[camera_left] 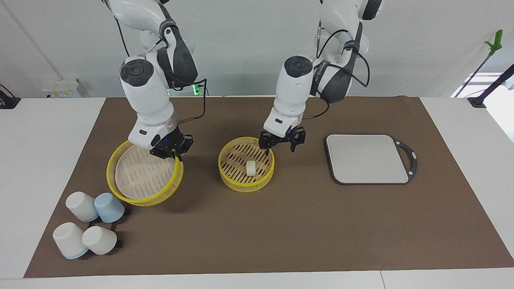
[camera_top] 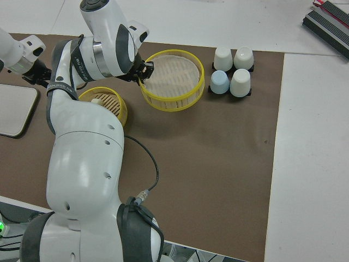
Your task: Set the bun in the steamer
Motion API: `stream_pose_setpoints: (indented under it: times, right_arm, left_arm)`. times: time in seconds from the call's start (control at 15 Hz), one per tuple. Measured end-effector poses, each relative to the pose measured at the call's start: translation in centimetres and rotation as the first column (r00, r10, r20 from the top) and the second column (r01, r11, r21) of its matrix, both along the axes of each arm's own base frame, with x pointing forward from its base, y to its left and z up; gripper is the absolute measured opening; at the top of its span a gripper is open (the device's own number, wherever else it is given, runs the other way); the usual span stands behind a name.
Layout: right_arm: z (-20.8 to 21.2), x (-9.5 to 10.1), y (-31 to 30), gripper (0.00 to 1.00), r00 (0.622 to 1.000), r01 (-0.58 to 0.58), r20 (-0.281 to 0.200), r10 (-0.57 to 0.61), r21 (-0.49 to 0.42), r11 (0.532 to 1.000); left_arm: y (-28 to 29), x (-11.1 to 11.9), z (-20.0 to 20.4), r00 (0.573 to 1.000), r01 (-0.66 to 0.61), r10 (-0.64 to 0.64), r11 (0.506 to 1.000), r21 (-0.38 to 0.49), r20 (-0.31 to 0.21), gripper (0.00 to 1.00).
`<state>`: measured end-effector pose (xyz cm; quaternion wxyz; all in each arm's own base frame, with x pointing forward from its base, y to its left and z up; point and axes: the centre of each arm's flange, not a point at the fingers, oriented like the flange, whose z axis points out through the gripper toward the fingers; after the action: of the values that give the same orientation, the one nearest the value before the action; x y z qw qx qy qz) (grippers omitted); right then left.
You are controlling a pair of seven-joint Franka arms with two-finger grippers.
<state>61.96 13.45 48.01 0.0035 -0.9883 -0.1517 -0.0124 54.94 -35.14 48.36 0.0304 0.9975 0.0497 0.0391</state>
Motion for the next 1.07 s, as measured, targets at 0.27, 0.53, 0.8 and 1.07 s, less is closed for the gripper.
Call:
stream_pose_setpoints:
  times: [0.27, 0.53, 0.8, 1.07]
  right_arm:
    - [0.4, -2.8, 10.3, 0.09, 0.996, 0.058, 0.067, -0.060, 0.041, 0.998]
    - [1.2, -5.7, 17.4, 0.09, 0.992, 0.034, 0.119, -0.044, 0.085, 0.996]
    - [-0.8, -7.7, 22.3, 0.09, 0.992, 0.030, 0.119, -0.038, 0.067, 0.997]
    - [-4.8, -10.3, 29.2, 0.09, 0.995, 0.015, 0.098, -0.008, -0.073, 0.997]
  left_arm:
    - [12.2, 2.4, 5.4, 0.999, 0.035, -0.034, 0.998, 0.052, -0.028, 1.00]
    - [25.1, 3.1, 9.1, 0.997, 0.059, -0.055, 0.995, 0.077, -0.054, 1.00]
    - [30.9, 2.1, 10.5, 0.992, 0.103, -0.096, 0.991, 0.084, -0.085, 1.00]
    - [30.9, 1.9, 9.8, 0.990, 0.110, -0.101, 0.990, 0.084, -0.100, 1.00]
